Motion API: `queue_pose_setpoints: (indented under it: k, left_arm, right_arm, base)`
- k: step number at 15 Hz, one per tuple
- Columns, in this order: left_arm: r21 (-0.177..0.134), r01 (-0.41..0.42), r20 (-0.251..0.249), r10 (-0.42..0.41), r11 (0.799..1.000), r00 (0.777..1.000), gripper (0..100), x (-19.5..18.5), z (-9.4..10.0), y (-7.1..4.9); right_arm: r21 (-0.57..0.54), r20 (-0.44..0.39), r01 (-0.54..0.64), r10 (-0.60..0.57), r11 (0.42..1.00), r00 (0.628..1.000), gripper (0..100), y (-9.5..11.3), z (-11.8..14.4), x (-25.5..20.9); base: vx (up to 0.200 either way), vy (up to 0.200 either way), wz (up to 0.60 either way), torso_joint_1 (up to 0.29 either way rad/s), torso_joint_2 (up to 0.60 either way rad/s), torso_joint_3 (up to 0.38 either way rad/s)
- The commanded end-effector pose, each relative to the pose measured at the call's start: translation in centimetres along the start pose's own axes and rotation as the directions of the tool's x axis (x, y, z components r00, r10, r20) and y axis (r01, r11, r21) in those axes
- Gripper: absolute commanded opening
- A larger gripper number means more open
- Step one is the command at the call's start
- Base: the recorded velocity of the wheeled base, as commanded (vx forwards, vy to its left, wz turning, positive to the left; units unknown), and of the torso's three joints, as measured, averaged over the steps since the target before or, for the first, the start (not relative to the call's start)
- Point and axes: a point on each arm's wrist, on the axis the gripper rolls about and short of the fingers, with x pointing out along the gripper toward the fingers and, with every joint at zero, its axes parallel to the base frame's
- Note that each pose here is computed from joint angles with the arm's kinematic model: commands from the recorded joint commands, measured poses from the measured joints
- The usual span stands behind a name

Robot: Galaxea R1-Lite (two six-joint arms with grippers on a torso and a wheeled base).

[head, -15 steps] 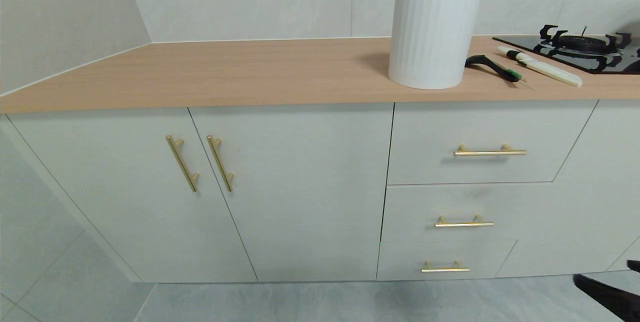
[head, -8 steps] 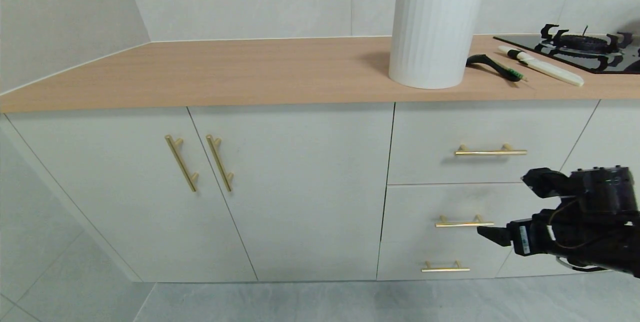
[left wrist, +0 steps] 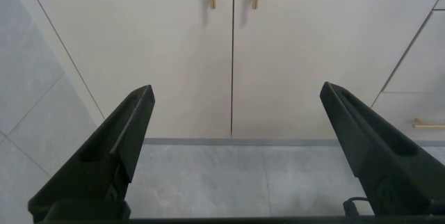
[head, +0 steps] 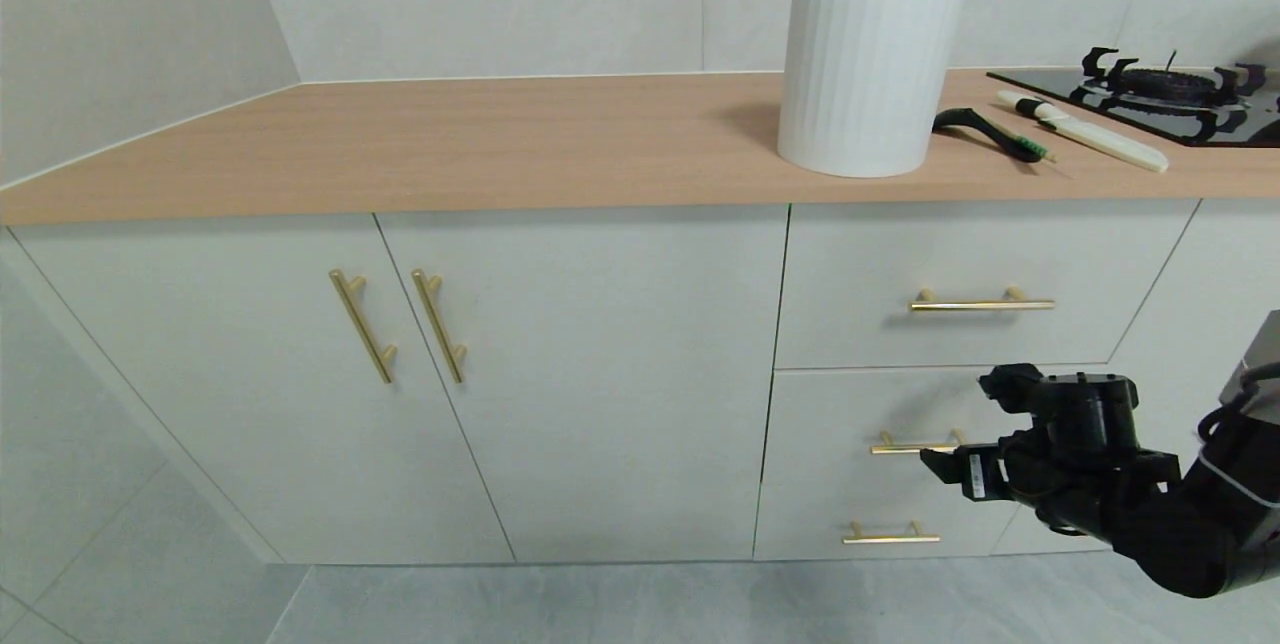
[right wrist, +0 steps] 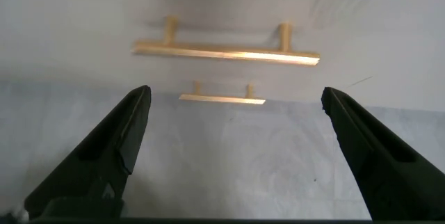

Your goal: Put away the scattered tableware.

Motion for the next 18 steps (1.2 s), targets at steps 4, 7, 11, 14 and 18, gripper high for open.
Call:
queue_pose_setpoints:
  k: [4,7,11,14,18]
  left_arm:
    - [0.000,-0.001,-0.001,0.001,1.000,1.000,100,0.0,0.0,0.0]
    - [0.000,-0.001,-0.001,0.001,1.000,1.000,100,0.0,0.0,0.0]
    - [0.000,-0.001,-0.001,0.001,1.000,1.000,100,0.0,0.0,0.0]
    - [0.000,-0.001,-0.001,0.001,1.000,1.000,100,0.0,0.0,0.0]
    - [0.000,-0.001,-0.001,0.001,1.000,1.000,100,0.0,0.0,0.0]
  right_arm:
    - [0.025,-0.026,0.037,-0.037,0.999,0.999,100,0.1,-1.3,1.8]
    - [0.044,-0.006,0.070,-0.070,0.997,0.998,100,0.1,-1.0,2.5]
    - [0.071,0.049,0.110,-0.113,0.991,0.992,100,0.1,-1.1,3.5]
    - [0.072,0.051,0.136,-0.140,0.988,0.989,100,0.2,-1.2,4.1]
    - [0.074,0.050,0.162,-0.166,0.984,0.985,100,0.3,-1.4,4.9]
  base:
    - [0.000,0.000,0.00,0.000,0.00,0.000]
    - [0.000,0.000,0.00,0.000,0.00,0.000]
    - [0.000,0.000,0.00,0.000,0.00,0.000]
    - [0.000,0.000,0.00,0.000,0.00,0.000]
    - [0.000,0.000,0.00,0.000,0.00,0.000]
